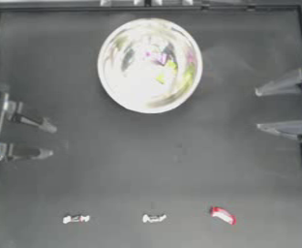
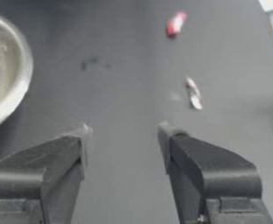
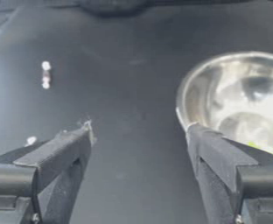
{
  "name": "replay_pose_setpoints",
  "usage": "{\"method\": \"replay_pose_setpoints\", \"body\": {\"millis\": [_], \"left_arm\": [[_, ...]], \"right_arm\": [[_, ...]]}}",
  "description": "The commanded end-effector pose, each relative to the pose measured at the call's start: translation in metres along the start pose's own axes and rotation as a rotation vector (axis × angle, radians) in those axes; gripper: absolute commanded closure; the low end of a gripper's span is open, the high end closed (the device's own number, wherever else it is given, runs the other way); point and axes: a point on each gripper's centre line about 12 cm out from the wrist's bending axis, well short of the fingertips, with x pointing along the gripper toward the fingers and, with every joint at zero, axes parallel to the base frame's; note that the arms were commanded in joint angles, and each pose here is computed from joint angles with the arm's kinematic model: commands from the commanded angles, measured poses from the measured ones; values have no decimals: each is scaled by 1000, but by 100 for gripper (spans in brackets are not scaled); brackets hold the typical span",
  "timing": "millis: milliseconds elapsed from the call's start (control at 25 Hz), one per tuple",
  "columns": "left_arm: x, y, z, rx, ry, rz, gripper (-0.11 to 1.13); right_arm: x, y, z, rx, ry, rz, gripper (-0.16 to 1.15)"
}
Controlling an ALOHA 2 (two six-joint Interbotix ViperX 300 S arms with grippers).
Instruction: Put candies in bowl
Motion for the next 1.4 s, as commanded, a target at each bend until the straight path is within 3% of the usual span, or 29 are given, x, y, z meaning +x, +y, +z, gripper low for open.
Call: {"method": "replay_pose_setpoints", "body": {"millis": [40,200,440,680,800,960,1200,1400], "left_arm": [[12,-9,9,9,75,-53,17],[20,-20,11,13,133,-66,17],[34,-38,-1,4,295,-3,16],[45,-67,-6,-19,303,31,7],[50,-77,-12,-60,326,29,-1],[60,-85,-21,-59,369,19,-1],[76,-95,-32,-122,404,-4,-1],[89,-108,-42,-119,450,-24,-1]], "right_arm": [[-3,0,2,27,-26,-2,3],[-7,1,1,35,-42,0,3],[-8,1,1,37,-47,1,3],[-8,1,0,38,-44,1,3],[-8,1,-1,38,-44,1,3],[-8,1,-3,40,-40,0,3],[-7,1,-6,59,-45,-5,3],[-9,1,-8,66,-55,-5,3]]}}
